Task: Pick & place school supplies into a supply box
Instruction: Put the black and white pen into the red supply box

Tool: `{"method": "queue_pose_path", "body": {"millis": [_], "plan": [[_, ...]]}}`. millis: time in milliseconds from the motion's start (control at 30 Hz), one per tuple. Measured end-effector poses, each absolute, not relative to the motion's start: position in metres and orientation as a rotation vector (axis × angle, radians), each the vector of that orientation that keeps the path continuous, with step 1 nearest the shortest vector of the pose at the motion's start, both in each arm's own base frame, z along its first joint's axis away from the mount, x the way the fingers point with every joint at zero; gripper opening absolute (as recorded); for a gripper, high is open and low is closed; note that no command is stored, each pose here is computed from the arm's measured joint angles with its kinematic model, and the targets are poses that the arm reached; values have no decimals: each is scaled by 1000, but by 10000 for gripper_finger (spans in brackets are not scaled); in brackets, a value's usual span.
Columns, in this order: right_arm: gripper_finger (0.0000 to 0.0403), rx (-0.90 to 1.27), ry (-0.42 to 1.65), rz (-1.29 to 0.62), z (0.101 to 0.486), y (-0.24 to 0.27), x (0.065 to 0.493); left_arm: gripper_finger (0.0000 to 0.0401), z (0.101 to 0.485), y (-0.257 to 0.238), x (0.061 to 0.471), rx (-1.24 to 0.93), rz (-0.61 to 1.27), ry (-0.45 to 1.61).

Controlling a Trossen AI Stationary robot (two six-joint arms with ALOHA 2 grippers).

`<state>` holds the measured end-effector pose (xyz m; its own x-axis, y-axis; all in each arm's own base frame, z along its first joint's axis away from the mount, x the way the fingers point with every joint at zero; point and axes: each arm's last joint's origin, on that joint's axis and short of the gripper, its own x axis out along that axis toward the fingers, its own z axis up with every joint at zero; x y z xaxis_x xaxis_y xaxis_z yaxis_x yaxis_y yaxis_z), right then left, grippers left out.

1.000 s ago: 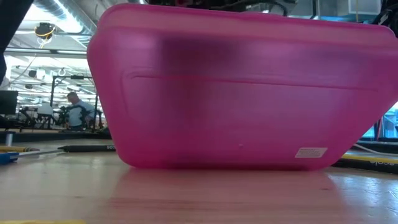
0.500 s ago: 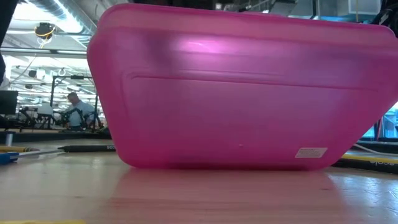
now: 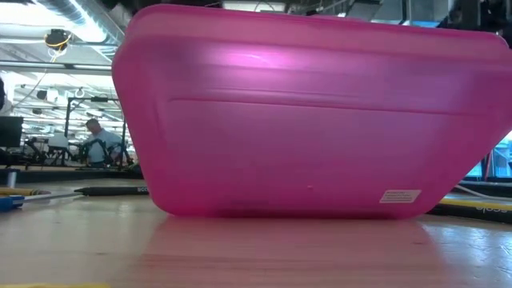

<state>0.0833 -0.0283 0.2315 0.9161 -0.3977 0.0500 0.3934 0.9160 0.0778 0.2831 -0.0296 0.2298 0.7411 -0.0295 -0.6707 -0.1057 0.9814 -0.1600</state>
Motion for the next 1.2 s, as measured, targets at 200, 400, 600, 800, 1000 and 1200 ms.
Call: {"method": "queue_pose_path", "body": {"millis": [200, 400, 600, 800, 1000, 1200], "plan": [[138, 154, 257, -440, 246, -34, 100, 75, 205, -22, 260, -186, 87, 562], [138, 190, 534, -469, 258, -44, 127, 75, 195, -17, 253, -155, 198, 513], [138, 144, 812, -464, 254, -63, 157, 75, 195, -16, 252, -141, 240, 508], [138, 149, 963, -313, 228, -73, 180, 75, 195, -16, 252, -131, 238, 509], [138, 24, 1127, -206, 202, -81, 195, 75, 195, -16, 252, -131, 238, 510], [138, -17, 1253, -127, 176, -86, 206, 75, 194, -17, 252, -135, 234, 512]]}}
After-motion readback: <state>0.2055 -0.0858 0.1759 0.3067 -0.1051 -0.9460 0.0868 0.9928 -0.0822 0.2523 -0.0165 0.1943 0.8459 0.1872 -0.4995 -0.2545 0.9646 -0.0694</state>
